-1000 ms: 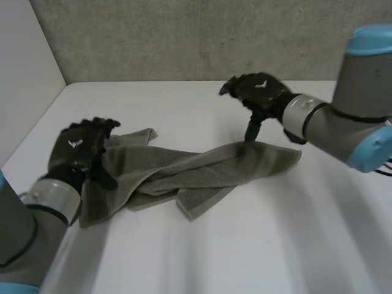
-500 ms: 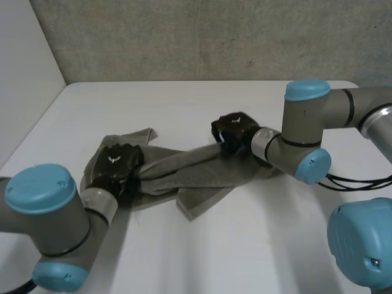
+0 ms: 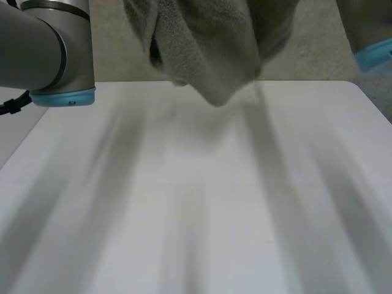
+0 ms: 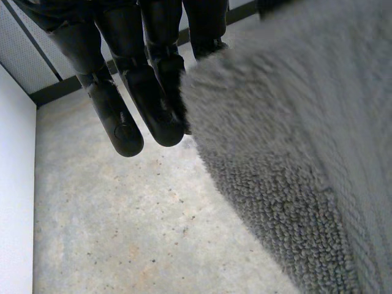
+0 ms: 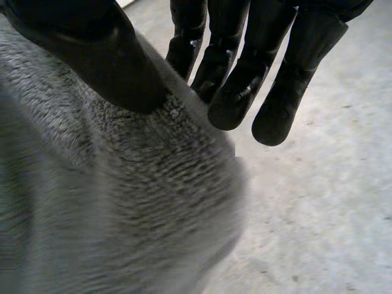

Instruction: Fold the towel.

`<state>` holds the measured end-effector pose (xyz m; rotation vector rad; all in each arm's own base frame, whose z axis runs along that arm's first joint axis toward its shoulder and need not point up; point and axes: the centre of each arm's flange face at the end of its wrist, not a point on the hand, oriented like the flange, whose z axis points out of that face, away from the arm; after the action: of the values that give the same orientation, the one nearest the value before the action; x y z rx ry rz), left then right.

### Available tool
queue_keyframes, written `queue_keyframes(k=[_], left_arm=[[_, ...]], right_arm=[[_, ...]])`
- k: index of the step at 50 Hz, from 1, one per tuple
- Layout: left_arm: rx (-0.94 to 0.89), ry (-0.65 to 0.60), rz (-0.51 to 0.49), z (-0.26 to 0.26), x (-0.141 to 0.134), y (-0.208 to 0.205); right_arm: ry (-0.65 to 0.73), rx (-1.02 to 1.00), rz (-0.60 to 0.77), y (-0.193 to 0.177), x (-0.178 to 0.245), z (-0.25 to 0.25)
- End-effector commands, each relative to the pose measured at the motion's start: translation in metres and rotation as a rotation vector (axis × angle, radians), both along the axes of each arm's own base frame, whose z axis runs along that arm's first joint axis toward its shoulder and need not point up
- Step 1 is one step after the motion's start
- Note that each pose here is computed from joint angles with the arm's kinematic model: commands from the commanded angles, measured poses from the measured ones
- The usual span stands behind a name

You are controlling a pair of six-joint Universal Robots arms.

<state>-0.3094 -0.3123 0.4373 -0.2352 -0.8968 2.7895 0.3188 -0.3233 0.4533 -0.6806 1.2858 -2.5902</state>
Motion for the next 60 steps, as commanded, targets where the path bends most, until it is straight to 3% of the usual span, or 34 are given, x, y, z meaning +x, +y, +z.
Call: queue_keyframes(k=[1,5,6,9,12,17,22,29,38,45,47,60], left_arm=[[0.222,-0.118,-0.001,-0.068,0.001,-0.004],[0.419,-0.250,-0.019,-0.145,0.007,0.009],[0.480,-0.300,-0.037,-0.171,0.009,0.016],[0.540,-0.349,-0.054,-0.195,0.013,0.023],[0.695,-0.456,-0.102,-0.251,0.029,0.043],[0.780,-0.527,-0.111,-0.280,0.040,0.060],[0.784,-0.562,-0.062,-0.281,0.053,0.062],[0.733,-0.534,-0.019,-0.258,0.066,0.065],[0.657,-0.468,-0.036,-0.226,0.066,0.076],[0.586,-0.378,-0.086,-0.193,0.063,0.084],[0.548,-0.346,-0.110,-0.174,0.062,0.091],[0.576,-0.361,-0.145,-0.162,0.054,0.101]], right_arm=[[0.257,0.261,0.067,0.016,0.010,-0.082],[0.467,0.423,0.046,0.029,0.003,-0.155],[0.467,0.423,0.046,0.029,0.003,-0.156],[0.591,0.517,0.053,0.042,-0.004,-0.200],[0.690,0.622,0.065,0.057,-0.012,-0.241],[0.788,0.771,0.092,0.076,-0.024,-0.292],[0.765,0.791,0.081,0.079,-0.030,-0.297],[0.505,0.676,0.055,0.081,-0.033,-0.253],[0.261,0.748,-0.003,0.068,-0.065,-0.250],[0.300,0.757,-0.002,0.066,-0.066,-0.258],[0.366,0.746,0.006,0.069,-0.065,-0.266],[0.442,0.733,0.106,0.068,-0.051,-0.298]])
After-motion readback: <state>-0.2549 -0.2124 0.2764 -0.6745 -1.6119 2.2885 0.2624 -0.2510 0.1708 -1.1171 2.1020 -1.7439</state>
